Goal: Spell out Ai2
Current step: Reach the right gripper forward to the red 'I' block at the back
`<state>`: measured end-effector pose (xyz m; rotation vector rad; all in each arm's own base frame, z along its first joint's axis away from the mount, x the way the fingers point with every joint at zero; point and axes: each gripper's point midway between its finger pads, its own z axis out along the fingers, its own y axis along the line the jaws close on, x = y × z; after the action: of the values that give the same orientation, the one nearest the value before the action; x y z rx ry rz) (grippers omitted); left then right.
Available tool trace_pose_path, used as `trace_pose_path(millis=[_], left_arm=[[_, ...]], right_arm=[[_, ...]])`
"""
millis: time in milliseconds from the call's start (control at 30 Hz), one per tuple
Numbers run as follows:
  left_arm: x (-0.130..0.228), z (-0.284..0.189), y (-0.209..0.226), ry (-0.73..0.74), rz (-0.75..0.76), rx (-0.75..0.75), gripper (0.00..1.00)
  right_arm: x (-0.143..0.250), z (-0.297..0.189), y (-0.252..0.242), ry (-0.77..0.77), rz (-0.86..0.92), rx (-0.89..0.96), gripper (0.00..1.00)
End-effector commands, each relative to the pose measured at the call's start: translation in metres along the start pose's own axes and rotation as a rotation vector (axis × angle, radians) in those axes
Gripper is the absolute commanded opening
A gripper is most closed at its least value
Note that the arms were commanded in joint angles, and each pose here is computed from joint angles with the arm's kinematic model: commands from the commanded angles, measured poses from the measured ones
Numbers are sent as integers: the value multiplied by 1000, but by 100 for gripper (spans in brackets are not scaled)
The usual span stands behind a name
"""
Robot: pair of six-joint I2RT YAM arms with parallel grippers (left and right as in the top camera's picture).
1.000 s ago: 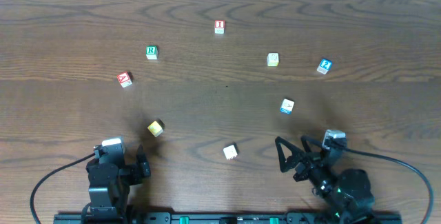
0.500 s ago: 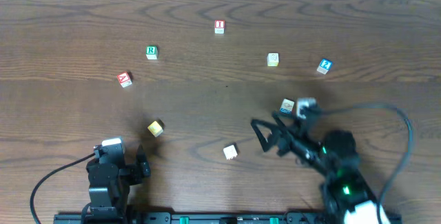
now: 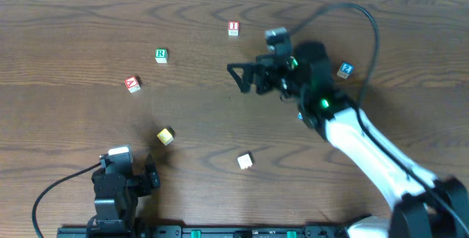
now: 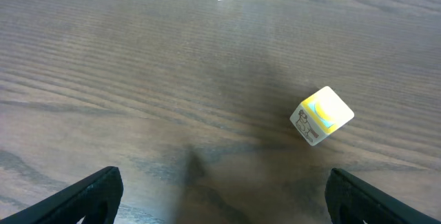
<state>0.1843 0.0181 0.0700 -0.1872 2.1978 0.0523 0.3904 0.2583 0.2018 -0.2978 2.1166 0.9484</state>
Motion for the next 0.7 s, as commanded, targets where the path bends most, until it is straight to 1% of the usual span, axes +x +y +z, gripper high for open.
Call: trace_pose_path(millis=[0, 100, 267, 400, 500, 667], left_arm=[[7, 3, 1, 19, 11, -4, 95], [7, 3, 1, 19, 11, -4, 95], [7, 3, 1, 19, 11, -4, 95], [7, 3, 1, 19, 11, -4, 95], [7, 3, 1, 19, 11, -4, 95], [7, 3, 1, 19, 11, -4, 95]], right_arm=[[-35, 25, -9, -39, -116, 107, 99], [-58, 49, -23, -44, -131, 202, 99], [-90, 97, -49, -66, -132, 307, 99], [-102, 132, -72, -90, -133, 364, 99], [-101, 155, -91, -98, -132, 404, 99], [-69, 186, -128, -28, -117, 475, 99]])
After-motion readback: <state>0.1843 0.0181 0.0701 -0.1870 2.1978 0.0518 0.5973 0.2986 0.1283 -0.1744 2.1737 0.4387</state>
